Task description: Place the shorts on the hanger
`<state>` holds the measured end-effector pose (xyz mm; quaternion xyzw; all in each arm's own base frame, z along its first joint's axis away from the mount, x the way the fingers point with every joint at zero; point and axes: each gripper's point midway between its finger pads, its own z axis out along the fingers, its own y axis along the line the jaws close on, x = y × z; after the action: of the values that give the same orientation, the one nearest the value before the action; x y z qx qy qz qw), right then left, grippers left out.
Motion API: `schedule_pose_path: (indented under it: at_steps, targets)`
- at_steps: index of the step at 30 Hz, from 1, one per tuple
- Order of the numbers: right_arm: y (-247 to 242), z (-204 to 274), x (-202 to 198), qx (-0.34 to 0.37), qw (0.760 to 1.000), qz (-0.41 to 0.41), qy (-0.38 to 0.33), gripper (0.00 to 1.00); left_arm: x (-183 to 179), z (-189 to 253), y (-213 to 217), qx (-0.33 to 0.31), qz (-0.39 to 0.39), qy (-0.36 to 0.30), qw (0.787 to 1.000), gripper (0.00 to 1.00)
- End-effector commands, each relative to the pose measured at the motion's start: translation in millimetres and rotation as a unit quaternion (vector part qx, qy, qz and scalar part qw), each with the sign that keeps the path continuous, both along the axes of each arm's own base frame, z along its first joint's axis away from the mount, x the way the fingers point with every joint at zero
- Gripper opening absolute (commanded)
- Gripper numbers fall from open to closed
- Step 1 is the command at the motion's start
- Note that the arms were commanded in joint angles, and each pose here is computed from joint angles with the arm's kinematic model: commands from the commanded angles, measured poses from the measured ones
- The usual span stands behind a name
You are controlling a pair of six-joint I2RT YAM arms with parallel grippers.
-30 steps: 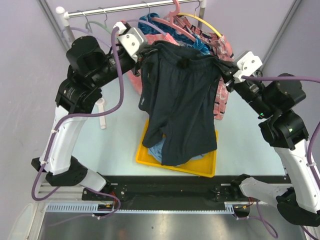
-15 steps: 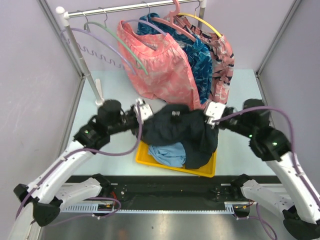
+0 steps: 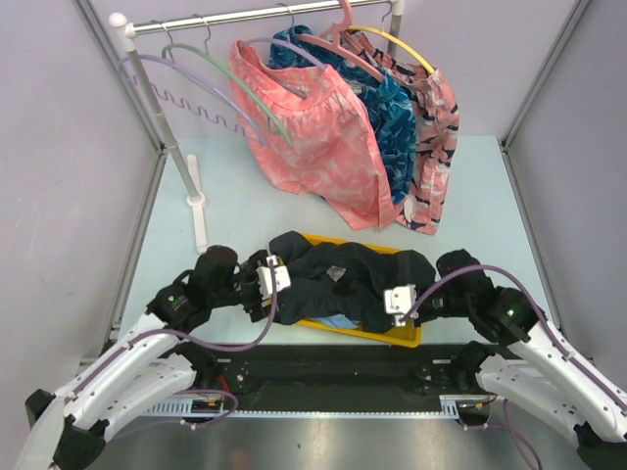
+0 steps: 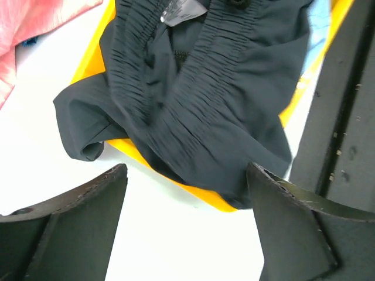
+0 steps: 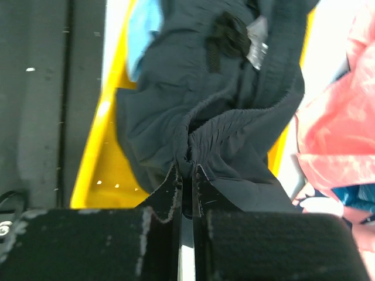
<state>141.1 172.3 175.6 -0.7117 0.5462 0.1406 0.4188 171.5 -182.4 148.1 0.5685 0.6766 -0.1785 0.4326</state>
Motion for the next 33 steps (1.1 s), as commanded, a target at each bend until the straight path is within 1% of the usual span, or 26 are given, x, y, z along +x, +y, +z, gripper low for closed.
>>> schedule_pose_path:
  at_steps: [1,2,3,5,6,7,9,10,11,13,15,16,17,18,19,20,21,22,23,24,26,27,29,30,31,33]
  targets:
    - [0,-7,-13,-0.009,1.000,0.006,0.011,0.06,-6,30,-4,-0.009,-0.022,-0.003,1.000,0.88]
    - [1,-4,-7,-0.006,1.000,-0.010,0.005,0.14,-3,35,-3,-0.007,-0.014,-0.001,1.000,0.88]
    - [3,0,-4,0.002,1.000,-0.027,0.014,0.31,1,45,-7,-0.006,-0.011,0.007,1.000,0.88]
    - [3,11,4,0.014,0.998,-0.058,0.009,0.53,6,59,-12,-0.013,-0.007,0.012,1.000,0.88]
    - [4,18,7,0.022,0.997,-0.070,0.010,0.64,5,70,-18,-0.034,-0.007,0.023,0.999,0.87]
    - [5,25,9,0.033,0.996,-0.083,0.012,0.82,10,97,-24,-0.067,-0.004,0.003,0.998,0.88]
    - [7,52,14,0.068,0.991,-0.115,0.012,0.91,12,130,-35,-0.127,0.008,0.003,0.992,0.91]
    - [7,60,17,0.082,0.988,-0.128,0.014,0.95,18,164,-42,-0.168,0.007,-0.025,0.985,0.94]
    - [12,79,24,0.111,0.983,-0.146,0.008,0.97,19,178,-45,-0.189,0.013,-0.023,0.982,0.98]
    - [20,97,34,0.135,0.979,-0.151,-0.003,1.00,30,208,-52,-0.211,0.013,-0.043,0.976,0.99]
    - [38,125,53,0.175,0.972,-0.153,-0.026,1.00,40,232,-53,-0.228,0.022,-0.072,0.971,0.99]
    - [44,134,62,0.191,0.968,-0.158,-0.033,1.00,45,253,-49,-0.242,0.034,-0.095,0.965,0.99]
    - [53,155,74,0.224,0.960,-0.159,-0.052,1.00,50,261,-49,-0.250,0.043,-0.097,0.962,0.99]
    - [64,162,88,0.235,0.957,-0.165,-0.045,1.00,53,283,-46,-0.269,0.049,-0.116,0.955,0.99]
    - [73,179,97,0.264,0.949,-0.160,-0.054,1.00,62,293,-39,-0.278,0.075,-0.125,0.949,1.00]
    - [75,188,112,0.278,0.944,-0.171,-0.054,1.00,67,300,-36,-0.294,0.094,-0.115,0.944,1.00]
    - [85,197,127,0.300,0.936,-0.180,-0.032,1.00,73,311,-31,-0.310,0.108,-0.121,0.937,1.00]
    - [94,214,138,0.331,0.928,-0.170,-0.033,1.00,84,324,-16,-0.324,0.142,-0.134,0.926,1.00]
    - [96,222,151,0.346,0.921,-0.176,-0.030,1.00,89,328,-11,-0.342,0.162,-0.119,0.918,1.00]
    - [110,231,169,0.365,0.913,-0.182,-0.008,1.00,94,338,-4,-0.359,0.177,-0.123,0.908,1.00]
    - [126,253,185,0.397,0.902,-0.168,-0.008,0.99,108,345,18,-0.383,0.220,-0.111,0.890,1.00]
    - [143,264,202,0.406,0.900,-0.161,-0.003,0.97,111,349,24,-0.388,0.229,-0.113,0.885,1.00]
    - [161,276,217,0.420,0.894,-0.155,0.026,0.93,117,352,39,-0.388,0.257,-0.129,0.876,1.00]
    - [168,281,224,0.424,0.892,-0.151,0.031,0.87,115,352,46,-0.384,0.265,-0.138,0.873,1.00]
    - [182,292,236,0.430,0.891,-0.138,0.034,0.86,115,351,52,-0.380,0.273,-0.148,0.871,1.00]
    - [191,301,243,0.438,0.889,-0.127,0.034,0.81,116,347,64,-0.379,0.296,-0.156,0.863,1.00]
